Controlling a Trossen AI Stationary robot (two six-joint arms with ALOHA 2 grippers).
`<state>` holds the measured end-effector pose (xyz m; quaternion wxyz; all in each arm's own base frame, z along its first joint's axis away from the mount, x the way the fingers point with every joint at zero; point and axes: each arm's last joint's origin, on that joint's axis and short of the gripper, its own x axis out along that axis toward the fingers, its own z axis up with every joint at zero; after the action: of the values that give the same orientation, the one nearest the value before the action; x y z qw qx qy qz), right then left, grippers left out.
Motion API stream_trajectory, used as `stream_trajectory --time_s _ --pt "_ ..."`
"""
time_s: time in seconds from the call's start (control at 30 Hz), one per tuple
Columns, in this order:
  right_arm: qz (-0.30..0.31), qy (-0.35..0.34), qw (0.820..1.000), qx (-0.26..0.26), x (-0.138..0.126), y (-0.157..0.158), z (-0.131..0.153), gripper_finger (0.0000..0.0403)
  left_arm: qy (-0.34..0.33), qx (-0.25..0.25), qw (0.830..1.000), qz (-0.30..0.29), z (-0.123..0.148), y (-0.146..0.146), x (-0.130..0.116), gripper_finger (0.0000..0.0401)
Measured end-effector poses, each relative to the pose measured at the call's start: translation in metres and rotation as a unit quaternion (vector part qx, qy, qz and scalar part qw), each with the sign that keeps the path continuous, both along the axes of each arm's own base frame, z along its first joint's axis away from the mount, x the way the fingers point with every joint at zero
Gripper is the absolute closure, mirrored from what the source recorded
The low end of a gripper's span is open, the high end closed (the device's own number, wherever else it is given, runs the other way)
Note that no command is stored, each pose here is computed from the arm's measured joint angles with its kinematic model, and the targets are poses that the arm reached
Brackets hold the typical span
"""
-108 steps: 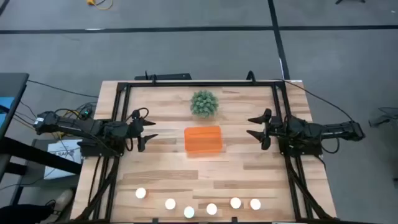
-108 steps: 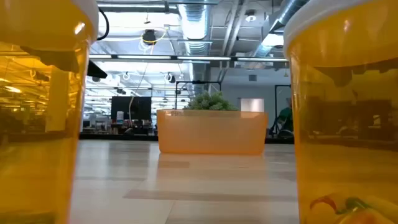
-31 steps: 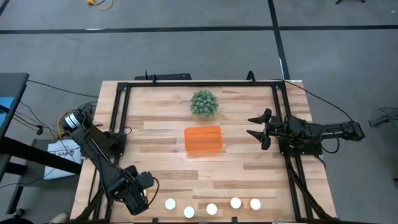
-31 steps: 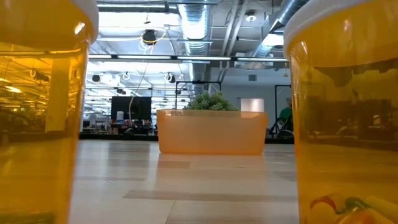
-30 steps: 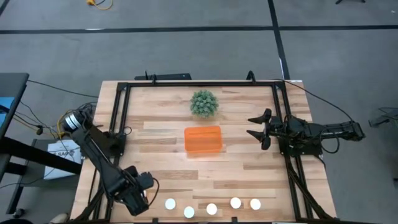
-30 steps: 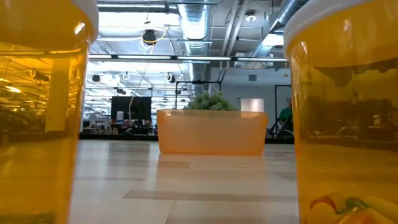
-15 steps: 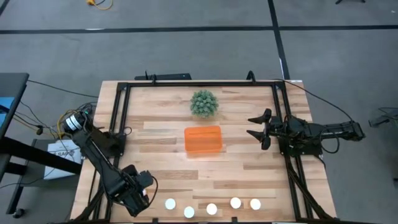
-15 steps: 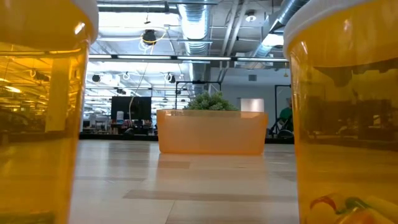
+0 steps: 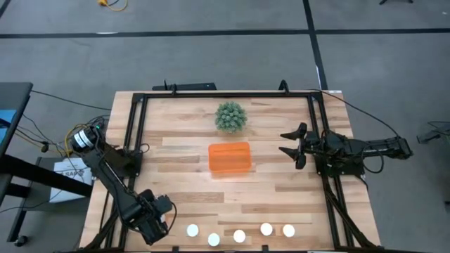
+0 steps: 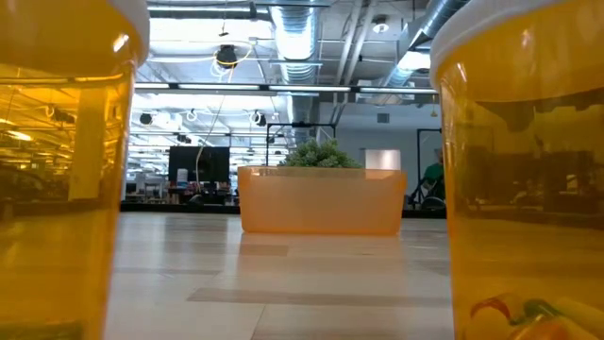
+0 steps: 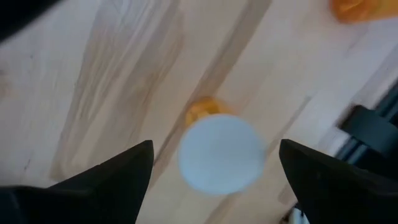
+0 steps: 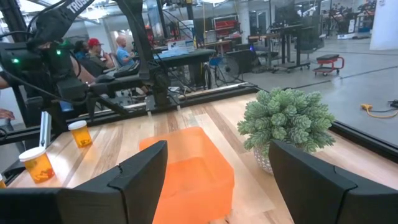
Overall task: Pick and place pill bottles into a basket
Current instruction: Put the orange pill bottle into the orange bin
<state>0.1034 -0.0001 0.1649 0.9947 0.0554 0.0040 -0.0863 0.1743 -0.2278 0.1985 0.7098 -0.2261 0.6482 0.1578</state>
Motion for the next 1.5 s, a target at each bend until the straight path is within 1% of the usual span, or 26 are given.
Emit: stream_trajectory --time_s 0.23,0.47,0.6,0.8,0.9,0.97,1.1,1.2,1.3,1.37,1.5 --pt "0.000 0.000 1.000 0.000 0.000 0.000 0.000 0.0127 0.003 0.000 1.000 0.004 -0.015 0.004 -0.003 0.0064" --pt "0.000 0.000 1.000 0.000 0.000 0.000 0.000 0.0127 0.006 -0.003 1.000 0.003 -0.016 0.004 -0.004 0.0071" --pt "0.000 0.000 1.000 0.000 0.000 0.000 0.000 0.0127 0.007 -0.004 1.000 0.003 -0.016 0.004 -0.004 0.0098" --pt "0.000 0.000 1.000 0.000 0.000 0.000 0.000 0.0127 0.000 0.002 1.000 0.004 -0.016 0.005 -0.003 0.0164" --pt "0.000 0.000 1.000 0.000 0.000 0.000 0.000 0.0127 -0.013 0.018 1.000 0.001 -0.016 0.008 -0.001 0.0197" --pt "0.000 0.000 1.000 0.000 0.000 0.000 0.000 0.0127 -0.020 0.034 0.999 -0.002 -0.016 0.012 0.002 0.0212" --pt "0.000 0.000 1.000 0.000 0.000 0.000 0.000 0.0127 -0.024 0.058 0.998 -0.011 -0.016 0.022 0.011 0.0213" --pt "0.000 0.000 1.000 0.000 0.000 0.000 0.000 0.0127 -0.034 0.073 0.997 -0.022 -0.016 0.029 0.019 0.0195" --pt "0.000 0.000 1.000 0.000 0.000 0.000 0.000 0.0127 -0.057 0.104 0.993 -0.024 -0.015 0.039 0.028 0.0184" --pt "0.000 0.000 1.000 0.000 0.000 0.000 0.000 0.0127 -0.071 0.127 0.989 -0.026 -0.015 0.047 0.035 0.0187" --pt "0.000 0.000 1.000 0.000 0.000 0.000 0.000 0.0127 -0.094 0.176 0.979 -0.031 -0.014 0.062 0.047 0.0208"
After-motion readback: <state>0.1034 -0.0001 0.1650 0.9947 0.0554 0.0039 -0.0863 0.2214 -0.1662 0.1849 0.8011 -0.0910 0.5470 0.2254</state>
